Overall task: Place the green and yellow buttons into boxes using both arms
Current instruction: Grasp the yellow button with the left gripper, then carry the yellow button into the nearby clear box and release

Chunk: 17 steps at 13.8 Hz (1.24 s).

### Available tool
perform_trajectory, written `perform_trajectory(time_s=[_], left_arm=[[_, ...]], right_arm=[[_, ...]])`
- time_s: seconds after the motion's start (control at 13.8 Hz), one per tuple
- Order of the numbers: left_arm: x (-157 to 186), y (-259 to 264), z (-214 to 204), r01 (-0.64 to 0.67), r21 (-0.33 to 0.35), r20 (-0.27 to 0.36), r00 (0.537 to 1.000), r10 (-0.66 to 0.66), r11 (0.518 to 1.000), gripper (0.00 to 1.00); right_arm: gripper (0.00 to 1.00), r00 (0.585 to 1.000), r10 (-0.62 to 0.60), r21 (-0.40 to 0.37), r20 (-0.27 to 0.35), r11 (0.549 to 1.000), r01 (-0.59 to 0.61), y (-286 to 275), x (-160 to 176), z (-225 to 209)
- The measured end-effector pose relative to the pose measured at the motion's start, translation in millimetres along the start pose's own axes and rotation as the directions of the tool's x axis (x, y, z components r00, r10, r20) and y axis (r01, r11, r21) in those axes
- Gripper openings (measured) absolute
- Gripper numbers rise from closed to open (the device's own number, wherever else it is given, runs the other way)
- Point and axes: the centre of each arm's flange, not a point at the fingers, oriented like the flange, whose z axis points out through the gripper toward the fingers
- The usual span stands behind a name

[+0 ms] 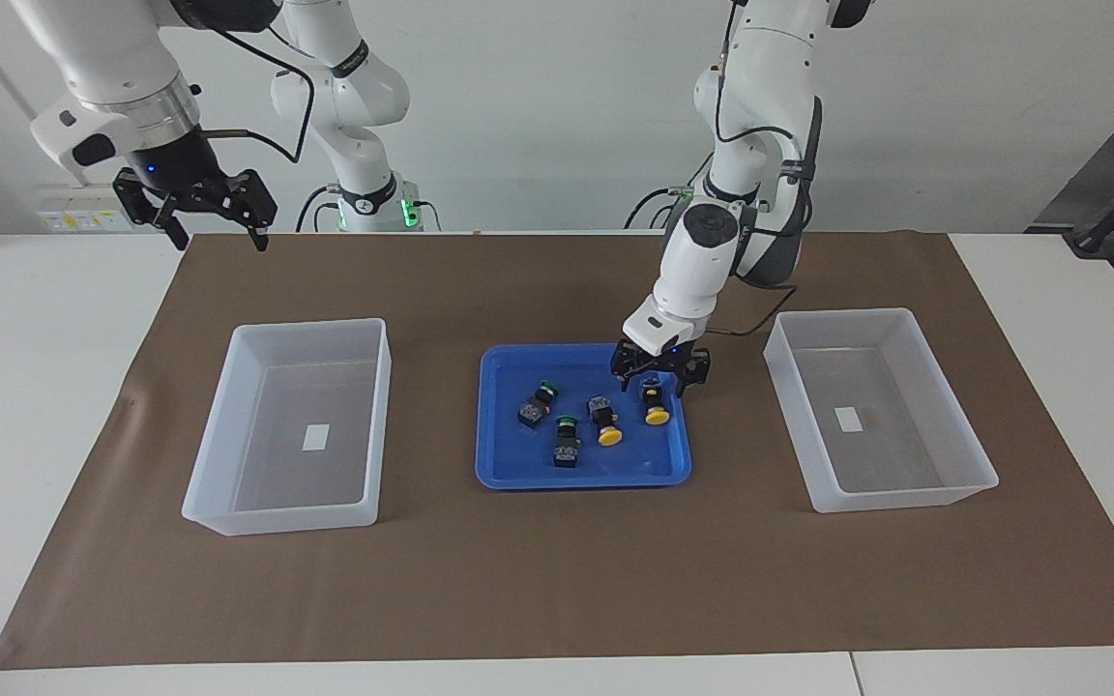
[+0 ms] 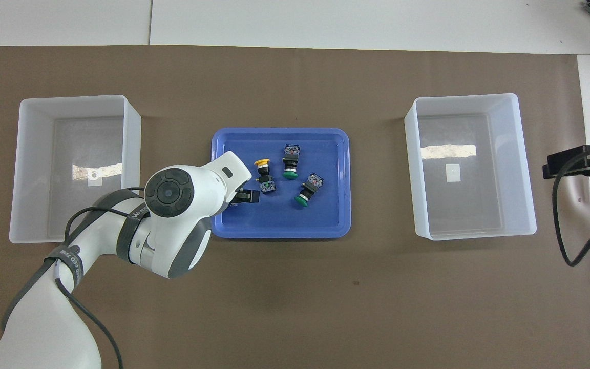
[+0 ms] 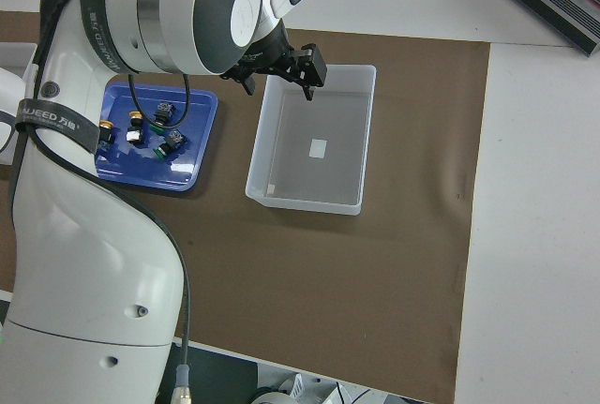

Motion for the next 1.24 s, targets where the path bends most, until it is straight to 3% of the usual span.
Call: perform_trajectory(time_s=[0.36, 0.65, 0.73, 0.94, 1.24], left_arm=[[-8, 16, 3, 0.017, -0.002, 0.008, 1.0, -0.017, 1.0, 0.95], [-20, 20, 14, 0.019, 0.009, 0.037, 0.999, -0.02, 1.0, 0.44], [-20, 19, 13, 0.02, 0.009, 0.036, 0.999, -0.021, 1.0, 0.36], [-14, 15, 7, 0.03, 0.011, 0.032, 0.999, -0.03, 0.999, 0.36], [17, -8, -60, 0.086, 0.016, 0.001, 0.996, -0.086, 0.996, 0.36]], right_arm=[[1.0, 1.0, 0.0, 0.0, 0.0, 1.0, 0.0, 0, 0, 0], [1.0, 1.0, 0.0, 0.0, 0.0, 1.0, 0.0, 0, 0, 0], [1.0, 1.0, 0.0, 0.0, 0.0, 1.0, 0.0, 0, 0, 0], [1.0, 1.0, 0.0, 0.0, 0.0, 1.0, 0.0, 0, 0, 0], [1.0, 1.0, 0.0, 0.0, 0.0, 1.0, 0.0, 0, 0, 0]])
